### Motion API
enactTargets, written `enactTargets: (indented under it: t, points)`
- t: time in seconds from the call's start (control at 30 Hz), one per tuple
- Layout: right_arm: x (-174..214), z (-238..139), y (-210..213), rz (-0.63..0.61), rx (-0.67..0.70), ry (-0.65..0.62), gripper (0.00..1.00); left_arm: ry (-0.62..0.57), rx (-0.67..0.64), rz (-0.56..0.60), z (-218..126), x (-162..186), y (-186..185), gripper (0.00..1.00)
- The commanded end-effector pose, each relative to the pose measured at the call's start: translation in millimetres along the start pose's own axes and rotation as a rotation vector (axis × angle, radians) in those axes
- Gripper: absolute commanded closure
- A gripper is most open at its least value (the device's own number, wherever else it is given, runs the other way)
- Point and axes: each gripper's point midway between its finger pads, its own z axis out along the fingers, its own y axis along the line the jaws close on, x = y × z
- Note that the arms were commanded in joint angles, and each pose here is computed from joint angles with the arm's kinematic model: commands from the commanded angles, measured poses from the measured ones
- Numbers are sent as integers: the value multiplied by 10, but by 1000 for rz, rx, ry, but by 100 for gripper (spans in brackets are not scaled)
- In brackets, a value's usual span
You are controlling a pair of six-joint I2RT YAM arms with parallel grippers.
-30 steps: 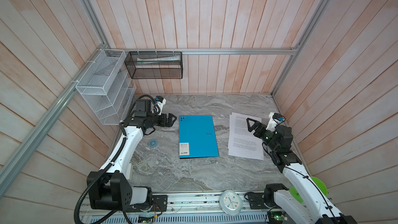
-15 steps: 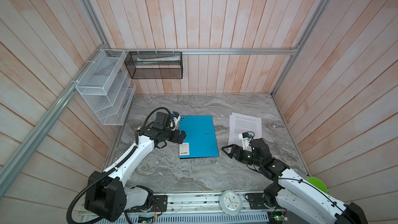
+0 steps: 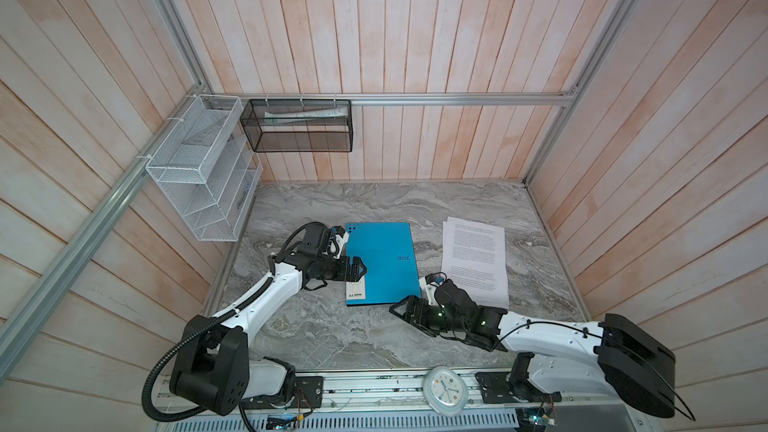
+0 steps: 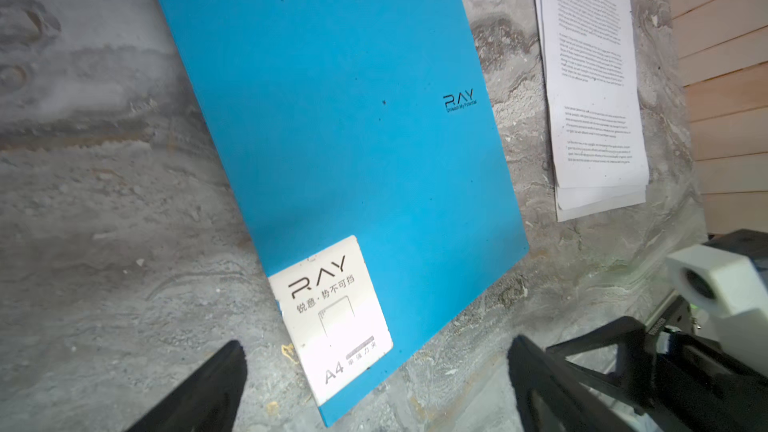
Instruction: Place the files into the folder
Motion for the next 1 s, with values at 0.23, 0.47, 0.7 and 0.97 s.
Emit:
enactTargets:
  t: [0.23, 0.47, 0.7, 0.97]
  points:
    - [-43, 373, 362, 57, -101, 7, 2, 55, 95, -88, 173, 266, 2, 0]
    - [-62, 473, 279, 135, -122, -6, 2, 107, 196, -137, 259, 353, -117, 0]
    - [-77, 508, 253, 176, -160, -19, 2, 58, 261, -77, 87, 197, -299, 1]
    - [-41, 593, 267, 208, -204, 11, 3, -47, 50, -53, -15, 271, 89, 1]
